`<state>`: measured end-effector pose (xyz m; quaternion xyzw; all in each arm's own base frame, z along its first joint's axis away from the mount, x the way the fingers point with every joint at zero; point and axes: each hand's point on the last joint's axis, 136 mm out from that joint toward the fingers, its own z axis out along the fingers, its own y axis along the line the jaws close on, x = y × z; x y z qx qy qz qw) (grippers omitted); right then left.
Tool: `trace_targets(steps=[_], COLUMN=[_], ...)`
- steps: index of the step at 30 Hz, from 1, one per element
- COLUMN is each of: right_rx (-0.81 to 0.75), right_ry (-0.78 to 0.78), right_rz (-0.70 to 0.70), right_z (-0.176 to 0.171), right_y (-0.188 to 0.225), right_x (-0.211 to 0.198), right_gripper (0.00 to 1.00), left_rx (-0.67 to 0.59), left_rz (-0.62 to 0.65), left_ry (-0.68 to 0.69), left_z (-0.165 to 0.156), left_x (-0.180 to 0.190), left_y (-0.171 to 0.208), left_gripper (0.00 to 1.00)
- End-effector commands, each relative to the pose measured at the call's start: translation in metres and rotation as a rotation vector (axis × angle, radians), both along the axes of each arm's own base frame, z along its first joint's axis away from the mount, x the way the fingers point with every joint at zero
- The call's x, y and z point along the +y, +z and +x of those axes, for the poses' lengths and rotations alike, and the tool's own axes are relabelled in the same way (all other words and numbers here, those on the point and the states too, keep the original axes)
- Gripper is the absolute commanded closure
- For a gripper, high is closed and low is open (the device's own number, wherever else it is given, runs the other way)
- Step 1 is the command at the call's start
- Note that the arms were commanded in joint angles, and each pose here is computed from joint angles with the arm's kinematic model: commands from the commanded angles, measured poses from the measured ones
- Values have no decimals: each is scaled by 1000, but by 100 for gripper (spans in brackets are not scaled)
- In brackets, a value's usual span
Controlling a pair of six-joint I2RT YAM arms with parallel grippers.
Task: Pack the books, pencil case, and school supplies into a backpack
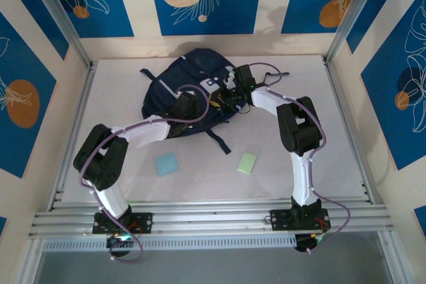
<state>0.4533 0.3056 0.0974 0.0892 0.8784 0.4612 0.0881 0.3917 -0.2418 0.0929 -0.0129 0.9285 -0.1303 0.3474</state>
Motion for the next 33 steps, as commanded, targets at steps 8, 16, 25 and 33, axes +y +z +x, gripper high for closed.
trace_targets(steps=[8, 16, 25, 33], right_rx=[-31, -32, -25, 1], right_ry=[9, 2, 22, 24], right_rz=[58, 54, 71, 112], right_z=[-2, -2, -13, -24], right_y=[30, 29, 30, 27], right_x=[9, 9, 17, 21], right_gripper=[100, 100, 100, 100], left_rx=[132, 156, 57, 83], left_rz=[32, 25, -16, 66], left_ry=[7, -3, -38, -66], left_z=[-46, -52, -17, 1], left_x=[21, 18, -8, -15], left_y=[-15, -18, 8, -13], left_gripper=[51, 51, 50, 51])
